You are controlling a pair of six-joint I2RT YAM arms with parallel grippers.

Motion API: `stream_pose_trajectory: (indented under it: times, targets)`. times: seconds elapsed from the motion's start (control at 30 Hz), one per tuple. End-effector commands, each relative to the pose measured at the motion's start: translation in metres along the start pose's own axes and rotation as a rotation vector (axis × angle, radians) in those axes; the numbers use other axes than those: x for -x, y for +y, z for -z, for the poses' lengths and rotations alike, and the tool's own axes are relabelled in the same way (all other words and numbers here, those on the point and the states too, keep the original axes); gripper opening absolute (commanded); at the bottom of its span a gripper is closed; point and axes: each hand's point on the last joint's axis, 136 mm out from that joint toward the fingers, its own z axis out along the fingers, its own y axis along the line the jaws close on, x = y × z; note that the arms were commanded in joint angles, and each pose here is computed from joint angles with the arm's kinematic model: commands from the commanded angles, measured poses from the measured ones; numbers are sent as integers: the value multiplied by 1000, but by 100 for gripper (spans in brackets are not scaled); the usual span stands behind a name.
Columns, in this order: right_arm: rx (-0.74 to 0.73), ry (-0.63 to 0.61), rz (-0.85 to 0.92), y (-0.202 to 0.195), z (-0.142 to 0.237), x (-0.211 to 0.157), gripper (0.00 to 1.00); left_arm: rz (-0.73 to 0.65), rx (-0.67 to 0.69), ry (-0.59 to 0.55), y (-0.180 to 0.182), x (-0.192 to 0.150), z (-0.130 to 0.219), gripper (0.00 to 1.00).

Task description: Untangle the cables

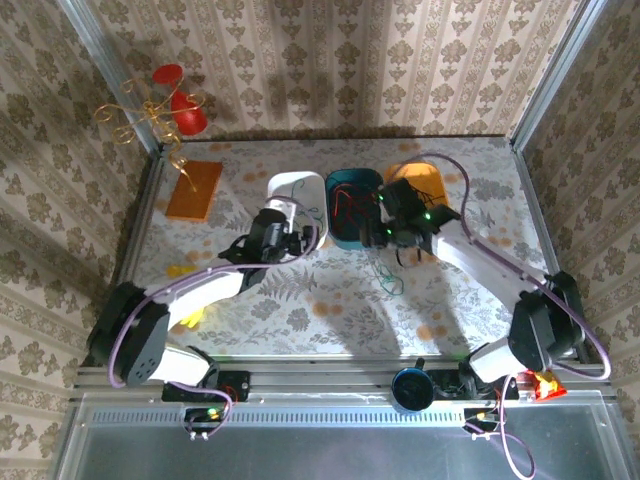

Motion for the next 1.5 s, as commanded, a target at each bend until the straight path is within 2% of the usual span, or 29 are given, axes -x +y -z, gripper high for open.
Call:
stream_pose_trajectory:
  times: [0.0,0.13,0.27,0.53,0.93,1.07,1.3,1.47]
  targets:
    - [-98,53,-137,-42,-6,-42,47,-103,-158,-8,-53,8,-14,81]
    - [-157,116,-221,-70,-14,-83,47,-123,-208,32,-79,-1,-31,81]
    - [-183,150,-256,-82,-25,-103,45,-129,-236,69,-90,-9,-40,80]
    - [-184,162,-248,-85,-41,-99,44,-180,-229,127,-99,-27,-47,80]
    - [-222,232,-238,-91,-64,-109,41,-180,-221,143,-99,-29,-49,80]
    - [-201,196,-225,-87,-58,-100,40,-179,-217,141,-98,-29,-49,80]
    - [-140,24,-204,-78,-31,-70,40,-172,-200,145,-95,-30,-51,80]
    - [-82,20,-176,-70,-29,-73,40,-170,-192,141,-93,-29,-52,80]
